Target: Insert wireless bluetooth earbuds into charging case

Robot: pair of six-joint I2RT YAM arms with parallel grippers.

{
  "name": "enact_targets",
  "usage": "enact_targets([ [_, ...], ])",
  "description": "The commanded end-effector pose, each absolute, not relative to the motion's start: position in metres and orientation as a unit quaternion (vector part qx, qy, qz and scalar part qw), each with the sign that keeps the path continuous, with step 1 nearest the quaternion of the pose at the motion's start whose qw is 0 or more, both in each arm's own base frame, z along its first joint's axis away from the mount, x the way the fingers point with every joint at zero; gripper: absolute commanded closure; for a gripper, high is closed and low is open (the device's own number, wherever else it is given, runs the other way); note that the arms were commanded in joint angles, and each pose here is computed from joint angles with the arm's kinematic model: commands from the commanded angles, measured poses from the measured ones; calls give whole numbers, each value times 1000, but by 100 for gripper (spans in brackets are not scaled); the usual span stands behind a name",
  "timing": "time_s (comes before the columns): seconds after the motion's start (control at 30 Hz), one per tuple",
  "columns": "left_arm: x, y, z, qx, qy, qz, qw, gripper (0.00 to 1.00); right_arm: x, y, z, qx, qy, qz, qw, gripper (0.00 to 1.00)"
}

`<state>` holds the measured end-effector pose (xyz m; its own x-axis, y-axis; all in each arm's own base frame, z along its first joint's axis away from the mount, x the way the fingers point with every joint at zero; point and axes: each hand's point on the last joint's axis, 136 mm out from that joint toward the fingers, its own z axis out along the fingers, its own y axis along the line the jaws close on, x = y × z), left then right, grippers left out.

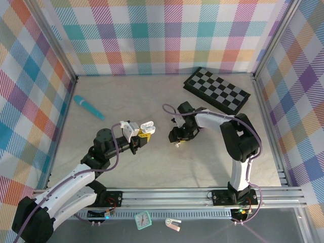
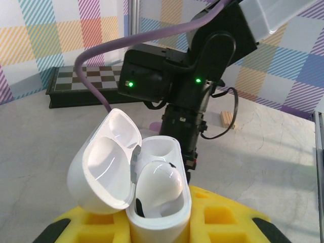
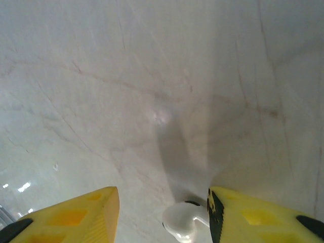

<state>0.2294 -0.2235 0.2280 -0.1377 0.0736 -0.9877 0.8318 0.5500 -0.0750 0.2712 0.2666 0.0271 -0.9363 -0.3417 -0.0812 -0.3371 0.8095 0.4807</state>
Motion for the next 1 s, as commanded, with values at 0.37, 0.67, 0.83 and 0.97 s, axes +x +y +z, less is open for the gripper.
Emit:
enact_targets([
  [0.37, 229, -223, 238, 339, 663, -339, 575, 81, 255, 261, 39, 181, -950, -253, 14, 53],
  [0.67, 230, -222, 235, 339, 666, -335, 574, 81, 264, 270, 38, 233, -937, -258, 17, 53],
  [0.83, 231, -223, 233, 339, 668, -336, 571, 81, 259, 275, 27, 254, -927, -276, 28, 54],
  [0.97, 231, -223, 233, 340, 668, -335, 571, 81, 250, 274, 21, 258, -920, -291, 38, 55],
])
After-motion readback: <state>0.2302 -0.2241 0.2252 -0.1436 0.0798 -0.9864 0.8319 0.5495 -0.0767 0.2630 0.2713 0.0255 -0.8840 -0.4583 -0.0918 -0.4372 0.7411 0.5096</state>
